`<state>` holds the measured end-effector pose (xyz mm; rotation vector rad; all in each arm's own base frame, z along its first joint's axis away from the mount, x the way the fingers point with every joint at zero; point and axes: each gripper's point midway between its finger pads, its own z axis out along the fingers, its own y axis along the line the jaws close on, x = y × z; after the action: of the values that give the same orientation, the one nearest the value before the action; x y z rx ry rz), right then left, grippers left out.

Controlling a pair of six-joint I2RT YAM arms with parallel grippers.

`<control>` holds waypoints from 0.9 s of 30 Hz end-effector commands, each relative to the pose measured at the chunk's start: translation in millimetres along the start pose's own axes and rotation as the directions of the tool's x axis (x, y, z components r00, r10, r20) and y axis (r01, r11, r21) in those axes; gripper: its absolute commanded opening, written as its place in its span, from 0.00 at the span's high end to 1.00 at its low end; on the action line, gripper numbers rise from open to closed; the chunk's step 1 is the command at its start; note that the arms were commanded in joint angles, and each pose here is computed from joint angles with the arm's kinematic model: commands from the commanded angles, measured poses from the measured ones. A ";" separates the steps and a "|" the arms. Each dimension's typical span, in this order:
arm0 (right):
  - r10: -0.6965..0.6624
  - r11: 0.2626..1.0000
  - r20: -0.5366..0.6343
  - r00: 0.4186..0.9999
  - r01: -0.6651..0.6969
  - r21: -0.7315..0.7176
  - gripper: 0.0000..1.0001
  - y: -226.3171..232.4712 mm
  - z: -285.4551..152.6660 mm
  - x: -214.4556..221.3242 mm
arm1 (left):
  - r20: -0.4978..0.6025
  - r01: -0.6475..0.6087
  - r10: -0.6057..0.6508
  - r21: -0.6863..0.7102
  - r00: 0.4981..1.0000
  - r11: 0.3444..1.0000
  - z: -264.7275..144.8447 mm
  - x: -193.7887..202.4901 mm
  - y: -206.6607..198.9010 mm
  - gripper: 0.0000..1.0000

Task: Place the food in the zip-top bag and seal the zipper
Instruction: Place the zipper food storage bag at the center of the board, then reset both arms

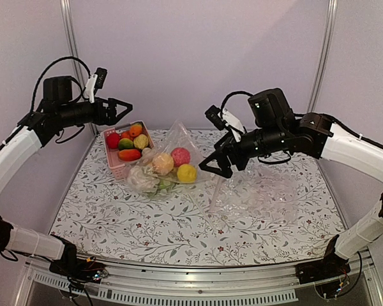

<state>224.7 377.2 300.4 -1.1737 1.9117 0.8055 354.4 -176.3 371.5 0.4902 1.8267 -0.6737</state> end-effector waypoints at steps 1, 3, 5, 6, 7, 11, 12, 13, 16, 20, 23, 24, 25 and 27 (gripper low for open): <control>0.133 0.981 0.043 0.990 -0.138 0.140 0.01 -40.8 -0.9 -1.8 | -0.010 0.055 -0.057 -0.083 0.998 0.995 2.2 8.9 19.1 0.02; 0.205 0.960 0.056 0.977 -0.212 0.181 0.01 -60.5 -0.8 1.7 | -0.010 0.099 -0.101 -0.138 0.995 0.986 1.2 12.4 30.5 0.01; 0.284 0.928 0.080 0.956 -0.295 0.227 0.01 -87.4 -3.9 7.4 | -0.005 0.153 -0.157 -0.182 0.988 0.971 -0.2 17.9 42.5 0.01; 0.313 0.915 0.089 0.946 -0.325 0.238 0.01 -96.1 -4.3 10.9 | 0.004 0.186 -0.189 -0.201 0.982 0.962 -1.3 21.2 48.1 0.01; 0.356 0.890 0.109 0.928 -0.373 0.261 0.01 -113.0 -7.8 15.5 | 0.020 0.217 -0.218 -0.215 0.976 0.952 -2.4 23.4 53.7 0.00; 0.479 0.807 0.177 0.860 -0.511 0.297 0.01 -160.1 -21.2 34.4 | 0.095 0.340 -0.327 -0.241 0.940 0.909 -3.2 39.9 74.0 0.00; 0.504 0.781 0.198 0.840 -0.542 0.309 0.01 -173.0 -27.3 39.4 | 0.106 0.357 -0.341 -0.255 0.934 0.899 -3.4 43.8 80.7 0.00; 0.523 0.758 0.215 0.825 -0.566 0.326 0.01 -185.8 -33.2 45.9 | 0.110 0.363 -0.346 -0.274 0.932 0.891 -4.2 47.7 88.4 0.00; 0.568 0.683 0.266 0.779 -0.626 0.376 0.01 -220.6 -52.8 68.8 | 0.113 0.370 -0.354 -0.375 0.928 0.850 -13.4 63.0 121.9 0.00; 0.597 0.581 0.354 0.720 -0.693 0.428 0.01 -262.1 -87.4 97.5 | 0.194 0.426 -0.382 -0.501 0.903 0.753 -49.5 78.6 179.3 0.00; 0.594 0.503 0.429 0.681 -0.730 0.462 0.01 -285.7 -117.0 117.3 | 0.278 0.447 -0.350 -0.585 0.894 0.677 -82.2 84.0 208.3 0.00; 0.585 0.481 0.453 0.673 -0.737 0.475 0.01 -291.6 -127.0 122.3 | 0.301 0.439 -0.319 -0.614 0.899 0.656 -92.8 82.4 213.8 0.00; 0.574 0.449 0.479 0.663 -0.745 0.493 0.01 -299.7 -138.7 129.4 | 0.319 0.426 -0.283 -0.641 0.905 0.639 -102.5 80.4 216.6 0.00; 0.526 0.415 0.521 0.672 -0.738 0.533 0.01 -307.4 -158.7 135.5 | 0.337 0.392 -0.209 -0.695 0.918 0.603 -116.6 80.4 221.5 0.01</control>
<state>417.4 104.3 203.5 0.1444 2.2569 0.5162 392.5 43.1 254.4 -0.4484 1.9381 -0.2797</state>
